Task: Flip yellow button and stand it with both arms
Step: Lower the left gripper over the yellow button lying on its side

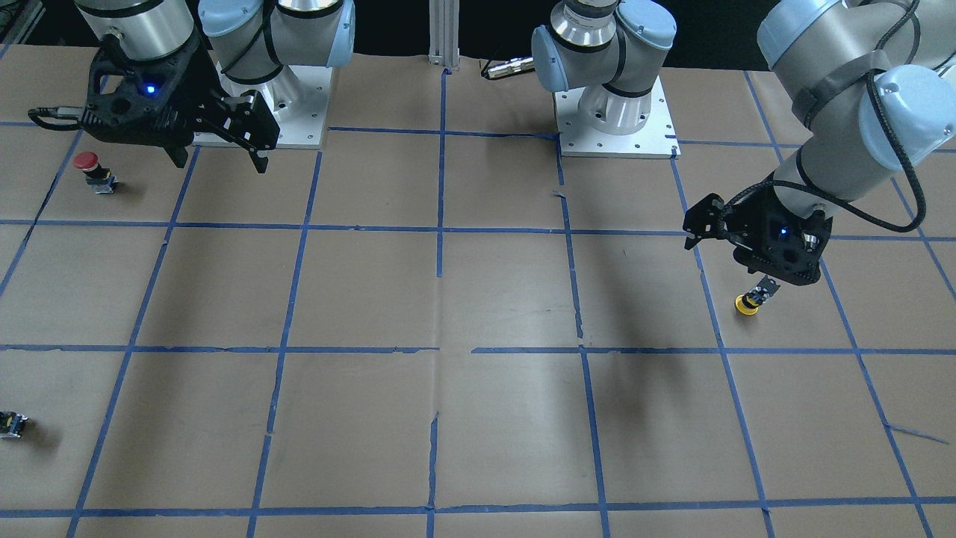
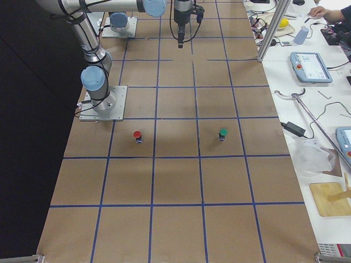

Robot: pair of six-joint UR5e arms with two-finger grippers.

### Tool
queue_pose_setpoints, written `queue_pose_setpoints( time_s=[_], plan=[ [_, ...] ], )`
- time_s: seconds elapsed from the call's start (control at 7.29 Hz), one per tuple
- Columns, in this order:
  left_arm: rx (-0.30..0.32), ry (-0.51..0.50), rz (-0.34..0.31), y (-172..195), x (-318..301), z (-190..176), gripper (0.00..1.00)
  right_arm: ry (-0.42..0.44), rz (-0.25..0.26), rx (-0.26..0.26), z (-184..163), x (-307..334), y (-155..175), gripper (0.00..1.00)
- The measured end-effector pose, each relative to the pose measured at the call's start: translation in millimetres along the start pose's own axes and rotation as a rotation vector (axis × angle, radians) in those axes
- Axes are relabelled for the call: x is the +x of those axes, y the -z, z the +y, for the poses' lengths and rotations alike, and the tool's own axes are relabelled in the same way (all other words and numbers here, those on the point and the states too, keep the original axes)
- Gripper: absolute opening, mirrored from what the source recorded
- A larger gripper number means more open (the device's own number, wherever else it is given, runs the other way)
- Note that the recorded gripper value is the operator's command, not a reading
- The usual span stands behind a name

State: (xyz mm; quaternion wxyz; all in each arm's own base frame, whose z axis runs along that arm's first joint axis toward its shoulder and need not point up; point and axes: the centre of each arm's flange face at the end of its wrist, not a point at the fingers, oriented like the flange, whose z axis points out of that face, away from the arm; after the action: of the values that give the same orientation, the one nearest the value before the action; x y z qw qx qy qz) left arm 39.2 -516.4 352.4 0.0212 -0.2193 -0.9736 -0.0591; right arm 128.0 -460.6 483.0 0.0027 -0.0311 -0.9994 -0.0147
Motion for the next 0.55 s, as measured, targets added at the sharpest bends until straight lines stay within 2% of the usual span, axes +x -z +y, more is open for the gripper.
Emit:
queue_pose_setpoints(
  time_s=[0.27,0.41,0.55],
  plan=[
    [0.012,-0.319,-0.151,-42,-38,16,0.99,-0.003,0.008,0.008,5,-1,1,1.0],
    [0.016,-0.498,-0.211,-63,-53,21,0.99,-0.004,0.007,0.017,10,-2,5,1.0],
    [0.004,-0.632,-0.239,-85,-69,31,0.99,-0.004,0.003,0.019,12,-2,6,1.0]
  ],
)
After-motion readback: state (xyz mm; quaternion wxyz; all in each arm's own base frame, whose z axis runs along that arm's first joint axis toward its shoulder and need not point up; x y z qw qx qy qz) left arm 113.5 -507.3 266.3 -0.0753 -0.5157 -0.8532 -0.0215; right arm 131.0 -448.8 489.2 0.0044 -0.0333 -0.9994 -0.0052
